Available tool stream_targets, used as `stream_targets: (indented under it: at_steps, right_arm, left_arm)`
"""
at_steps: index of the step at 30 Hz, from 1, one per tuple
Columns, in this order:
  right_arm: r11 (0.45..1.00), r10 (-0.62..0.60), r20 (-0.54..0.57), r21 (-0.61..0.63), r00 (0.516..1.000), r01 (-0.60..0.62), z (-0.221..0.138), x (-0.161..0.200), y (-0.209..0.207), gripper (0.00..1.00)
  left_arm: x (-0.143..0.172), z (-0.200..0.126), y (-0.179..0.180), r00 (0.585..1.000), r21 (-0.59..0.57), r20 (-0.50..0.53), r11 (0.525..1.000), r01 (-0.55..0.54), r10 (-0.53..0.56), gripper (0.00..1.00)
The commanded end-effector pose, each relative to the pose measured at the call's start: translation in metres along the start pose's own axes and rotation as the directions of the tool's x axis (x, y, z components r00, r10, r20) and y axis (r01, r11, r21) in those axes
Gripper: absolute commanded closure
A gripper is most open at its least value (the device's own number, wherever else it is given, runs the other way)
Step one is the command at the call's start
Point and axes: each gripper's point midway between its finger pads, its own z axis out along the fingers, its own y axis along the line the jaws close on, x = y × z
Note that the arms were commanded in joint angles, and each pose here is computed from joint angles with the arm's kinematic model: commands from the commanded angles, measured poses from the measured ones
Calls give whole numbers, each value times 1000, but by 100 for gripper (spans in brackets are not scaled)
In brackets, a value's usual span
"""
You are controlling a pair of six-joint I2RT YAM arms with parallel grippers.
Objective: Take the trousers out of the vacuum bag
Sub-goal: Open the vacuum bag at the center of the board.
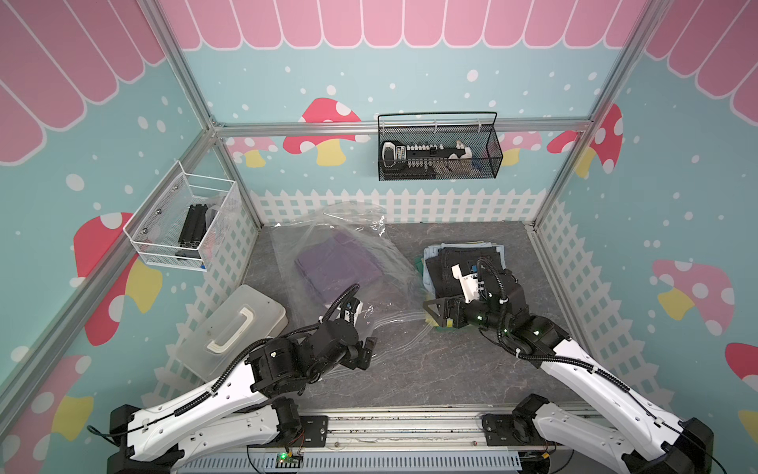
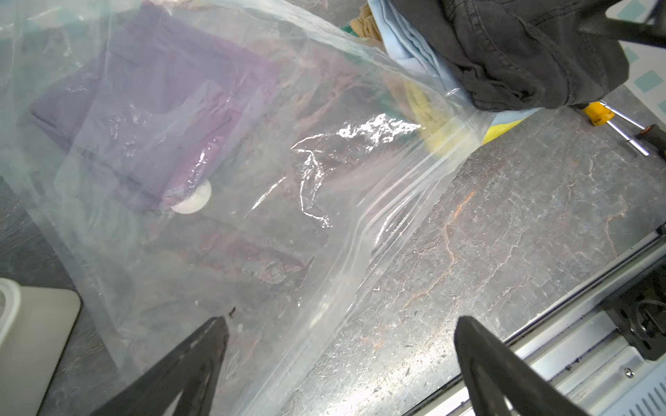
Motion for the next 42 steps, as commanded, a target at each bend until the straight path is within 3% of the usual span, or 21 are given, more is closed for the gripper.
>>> stream_targets:
  at_steps: [1, 11, 28, 42]
  right_arm:
    - [1000, -5, 21, -15, 1000, 5, 5, 2, 8, 1]
    - [997, -60, 43, -38, 997, 62, -1, 8, 28, 1]
    - [993, -105, 54, -48, 993, 107, 0, 22, 23, 1]
    - [994, -73, 47, -84, 996, 77, 12, 27, 25, 1]
  left_arm:
    - [19, 1, 14, 999, -55, -34, 998, 14, -16, 1]
    - [26, 8, 21, 999, -111, -51, 994, 8, -14, 1]
    - [27, 10, 22, 999, -126, -37, 992, -4, -1, 1]
    - [34, 5, 31, 1000, -188, -18, 982, 22, -25, 1]
